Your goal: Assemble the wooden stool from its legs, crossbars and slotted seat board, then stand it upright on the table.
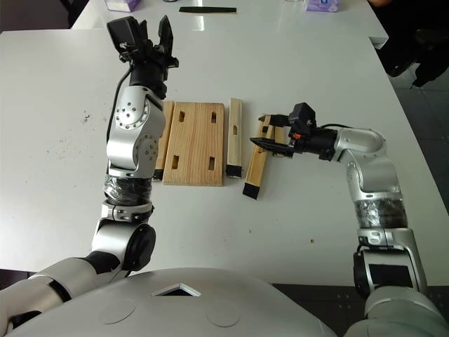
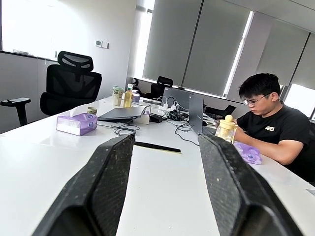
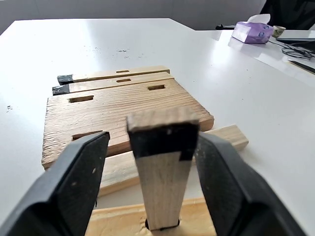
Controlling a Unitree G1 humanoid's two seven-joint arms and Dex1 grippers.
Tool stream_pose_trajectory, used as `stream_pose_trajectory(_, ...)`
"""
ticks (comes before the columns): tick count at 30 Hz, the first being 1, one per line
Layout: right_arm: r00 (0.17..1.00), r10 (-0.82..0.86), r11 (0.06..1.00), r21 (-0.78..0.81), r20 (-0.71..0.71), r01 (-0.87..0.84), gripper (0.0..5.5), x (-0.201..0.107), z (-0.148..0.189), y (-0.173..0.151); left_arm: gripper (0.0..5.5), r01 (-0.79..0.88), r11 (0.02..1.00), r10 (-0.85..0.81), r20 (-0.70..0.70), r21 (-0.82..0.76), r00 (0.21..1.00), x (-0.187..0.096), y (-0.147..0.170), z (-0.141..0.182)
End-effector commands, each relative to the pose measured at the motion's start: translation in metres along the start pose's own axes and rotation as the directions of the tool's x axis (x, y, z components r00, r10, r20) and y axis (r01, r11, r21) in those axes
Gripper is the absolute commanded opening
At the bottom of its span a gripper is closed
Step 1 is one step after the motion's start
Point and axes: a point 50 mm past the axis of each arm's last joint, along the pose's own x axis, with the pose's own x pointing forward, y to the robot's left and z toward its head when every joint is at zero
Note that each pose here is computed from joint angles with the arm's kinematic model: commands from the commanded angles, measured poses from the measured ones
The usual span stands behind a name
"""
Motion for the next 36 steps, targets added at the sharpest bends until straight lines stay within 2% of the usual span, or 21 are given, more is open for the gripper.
stream_pose_trajectory(1,0.995,-0.096,0.993,-0.06,0.034,0.098,2.99,-0.019,0.033,-0.004,2.4,-0.013,1.0,0.013,-0.006,0.005,1.0,-0.003,0.003,0.001)
stream_pose_trajectory(5,0.983,-0.119,0.989,-0.073,0.14,0.13,2.99,-0.022,0.068,-0.003,2.4,-0.016,1.0,0.016,-0.011,0.016,1.0,-0.004,0.006,0.002)
stream_pose_trajectory(8,0.955,-0.11,0.99,-0.059,0.275,0.131,2.99,-0.001,0.095,0.001,2.4,-0.016,1.0,0.016,-0.009,0.023,1.0,-0.003,0.006,0.003)
stream_pose_trajectory(12,0.96,-0.171,0.981,-0.053,0.223,0.187,2.99,0.045,0.083,0.007,2.4,0.002,1.0,-0.002,-0.011,0.014,1.0,0.001,0.0,0.0)
stream_pose_trajectory(15,0.956,-0.244,0.967,-0.034,0.161,0.252,2.99,0.062,0.063,0.008,2.4,0.023,1.0,-0.023,-0.01,0.018,1.0,0.004,-0.006,-0.001)
stream_pose_trajectory(19,0.943,-0.285,0.955,-0.035,0.17,0.294,2.99,0.062,0.064,0.002,2.4,0.02,1.0,-0.02,-0.008,-0.001,1.0,0.006,-0.008,-0.002)
stream_pose_trajectory(26,0.9,-0.262,0.958,-0.021,0.349,0.287,2.99,0.052,0.109,-0.001,2.4,0.015,1.0,-0.015,-0.001,0.004,1.0,0.007,-0.005,-0.002)
stream_pose_trajectory(28,0.907,-0.268,0.958,-0.006,0.324,0.285,2.99,0.054,0.101,-0.001,2.4,0.015,1.0,-0.015,-0.002,0.006,1.0,0.007,-0.005,-0.003)
stream_pose_trajectory(33,0.95,-0.297,0.955,0.022,0.097,0.296,2.99,0.055,0.035,0.007,2.4,0.026,1.0,-0.026,-0.006,-0.002,1.0,0.008,-0.008,-0.004)
stream_pose_trajectory(36,0.955,-0.293,0.956,0.044,0.051,0.291,2.99,0.055,0.016,0.013,2.4,0.022,1.0,-0.022,-0.003,-0.003,1.0,0.008,-0.008,-0.004)
